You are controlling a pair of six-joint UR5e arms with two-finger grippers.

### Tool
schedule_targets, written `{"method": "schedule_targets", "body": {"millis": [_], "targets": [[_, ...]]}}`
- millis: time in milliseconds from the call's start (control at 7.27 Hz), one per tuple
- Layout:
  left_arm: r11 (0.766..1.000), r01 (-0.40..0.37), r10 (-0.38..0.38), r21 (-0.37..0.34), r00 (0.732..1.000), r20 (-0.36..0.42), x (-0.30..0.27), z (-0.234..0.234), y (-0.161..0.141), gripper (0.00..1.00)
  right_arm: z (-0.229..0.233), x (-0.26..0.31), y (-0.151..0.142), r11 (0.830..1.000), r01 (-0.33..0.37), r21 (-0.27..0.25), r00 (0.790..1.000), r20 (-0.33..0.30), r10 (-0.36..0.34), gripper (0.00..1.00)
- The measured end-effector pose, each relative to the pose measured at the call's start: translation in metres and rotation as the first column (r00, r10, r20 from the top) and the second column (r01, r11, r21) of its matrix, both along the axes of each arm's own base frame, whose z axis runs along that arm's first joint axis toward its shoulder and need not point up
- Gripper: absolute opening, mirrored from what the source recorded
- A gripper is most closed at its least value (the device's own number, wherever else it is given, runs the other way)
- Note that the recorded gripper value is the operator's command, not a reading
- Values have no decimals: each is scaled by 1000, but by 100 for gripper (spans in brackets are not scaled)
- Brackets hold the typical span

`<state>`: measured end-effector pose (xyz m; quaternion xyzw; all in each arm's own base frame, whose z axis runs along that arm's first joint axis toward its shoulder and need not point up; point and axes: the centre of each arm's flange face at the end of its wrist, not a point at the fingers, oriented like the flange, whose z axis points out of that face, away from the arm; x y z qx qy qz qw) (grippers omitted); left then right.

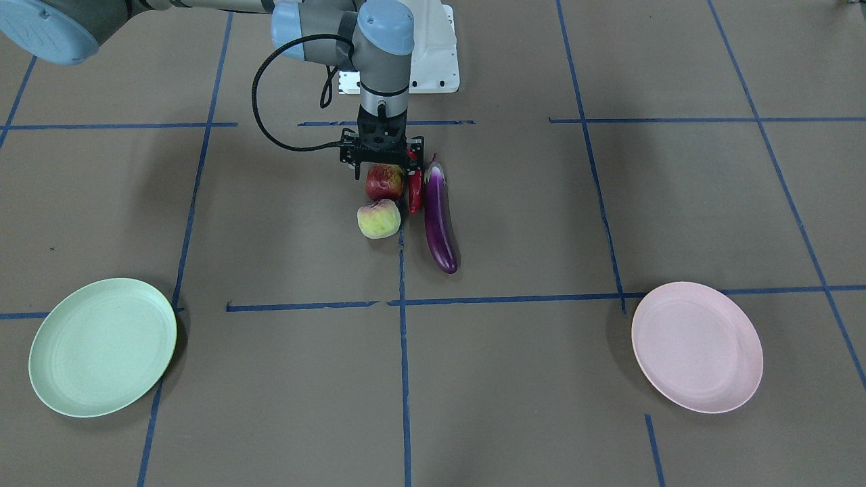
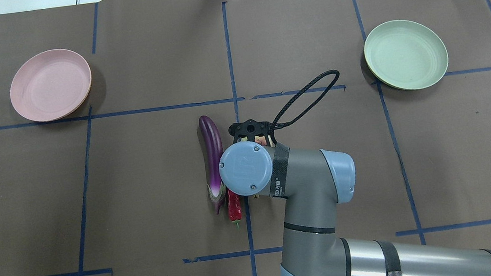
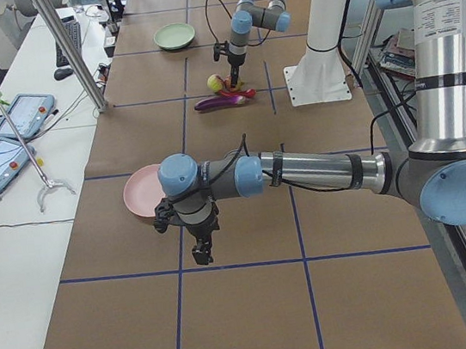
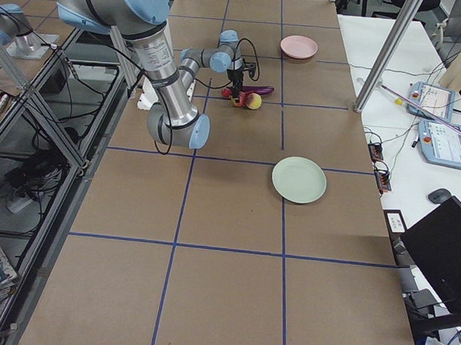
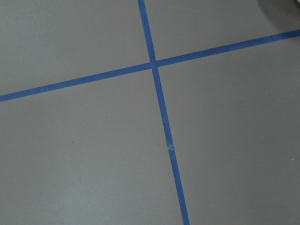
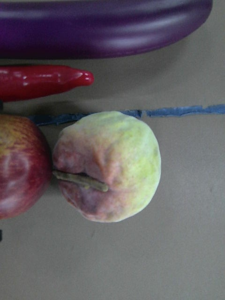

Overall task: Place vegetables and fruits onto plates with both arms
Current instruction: 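Close the right gripper on the red apple and lift it, then carry the red apple to the green plate and release it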

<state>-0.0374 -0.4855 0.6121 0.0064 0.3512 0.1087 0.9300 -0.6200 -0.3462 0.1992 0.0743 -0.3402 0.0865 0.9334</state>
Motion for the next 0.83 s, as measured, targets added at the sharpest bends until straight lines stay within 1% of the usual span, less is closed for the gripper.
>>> {"method": "schedule_targets", "body": {"millis": [275,412,550,688,825], "targets": [[1000,0,0,1,1000,0,0,0,0,100,-17,5,-2,1000,3,4,1000,18,-3,0],[1000,1,-1,3,1000,0,0,-1,0,100,-34,23,-9,1000,3,1,1000,25,-3,0],[1000,0,0,7,1000,0,0,-3,0,100,-51,57,-25,1000,16,-3,999,31,-16,0],[1000,0,0,11,1000,-1,0,-5,0,100,-57,99,-52,999,44,3,999,32,-44,0],[1000,-1,1,13,1000,-2,0,-6,-1,100,-47,143,-91,996,82,20,996,23,-82,0]]}}
